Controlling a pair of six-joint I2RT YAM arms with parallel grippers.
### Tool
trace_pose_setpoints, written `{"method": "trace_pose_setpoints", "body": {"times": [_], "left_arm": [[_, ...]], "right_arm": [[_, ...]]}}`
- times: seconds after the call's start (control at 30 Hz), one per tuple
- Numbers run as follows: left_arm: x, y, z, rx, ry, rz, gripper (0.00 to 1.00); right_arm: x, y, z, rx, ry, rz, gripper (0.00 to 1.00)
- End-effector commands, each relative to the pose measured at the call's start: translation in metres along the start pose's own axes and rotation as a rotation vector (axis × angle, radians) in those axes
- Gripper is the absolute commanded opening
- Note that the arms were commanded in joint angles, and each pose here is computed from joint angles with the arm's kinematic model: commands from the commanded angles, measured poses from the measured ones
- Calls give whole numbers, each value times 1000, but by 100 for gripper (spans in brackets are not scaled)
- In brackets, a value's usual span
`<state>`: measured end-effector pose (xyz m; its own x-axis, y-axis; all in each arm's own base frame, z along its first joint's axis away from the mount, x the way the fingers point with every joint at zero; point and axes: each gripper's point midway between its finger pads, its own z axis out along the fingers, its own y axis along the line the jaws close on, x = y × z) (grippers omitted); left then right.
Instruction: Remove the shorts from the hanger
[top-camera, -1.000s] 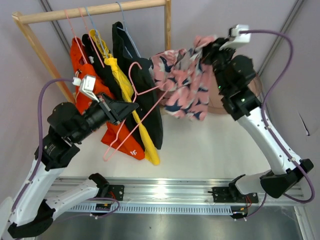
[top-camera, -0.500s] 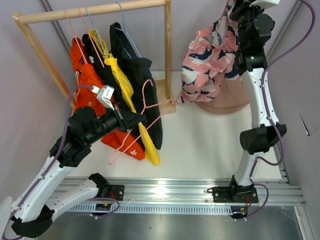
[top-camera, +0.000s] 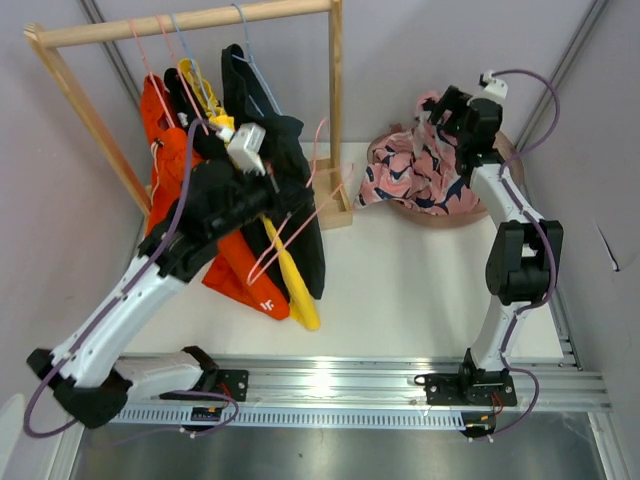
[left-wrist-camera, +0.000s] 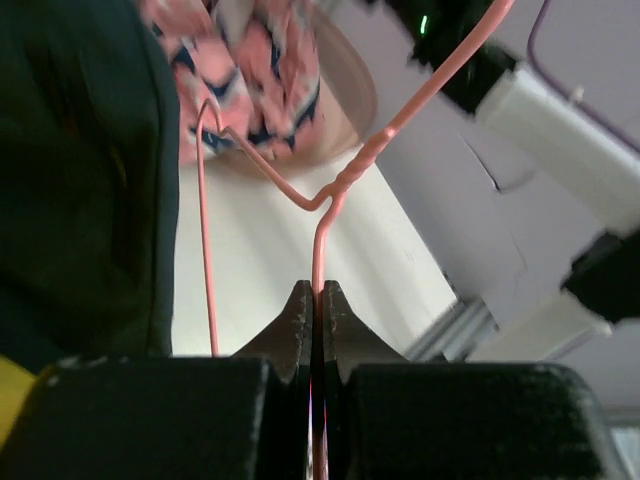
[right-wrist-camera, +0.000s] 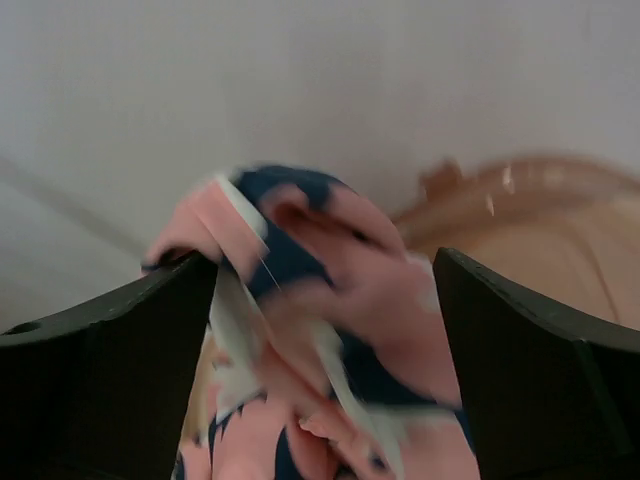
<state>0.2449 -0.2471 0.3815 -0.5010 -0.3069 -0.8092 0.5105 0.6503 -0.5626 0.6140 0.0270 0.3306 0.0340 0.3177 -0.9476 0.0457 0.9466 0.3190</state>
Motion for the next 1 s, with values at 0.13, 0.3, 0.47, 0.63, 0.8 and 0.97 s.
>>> {"method": "trace_pose_setpoints", "body": {"times": [0.13, 0.3, 0.47, 0.63, 0.8, 0.97], "left_arm": [[-128, -22, 30, -130, -279, 135, 0], [-182, -16, 71, -211, -335, 133, 0], [-222, -6, 93, -249, -420, 112, 0], [-227, 19, 98, -329, -450, 60, 0], [-186, 2, 88, -280, -344, 44, 0], [-157, -6, 37, -285, -341, 48, 0]], "right_arm": [[22, -15, -53, 87, 128, 116, 99], [24, 1, -111, 38, 137, 122, 99], [33, 4, -179, -6, 152, 124, 99], [42, 6, -221, -45, 177, 168, 99], [50, 12, -238, -79, 193, 173, 99], [60, 19, -237, -86, 215, 174, 99]]}}
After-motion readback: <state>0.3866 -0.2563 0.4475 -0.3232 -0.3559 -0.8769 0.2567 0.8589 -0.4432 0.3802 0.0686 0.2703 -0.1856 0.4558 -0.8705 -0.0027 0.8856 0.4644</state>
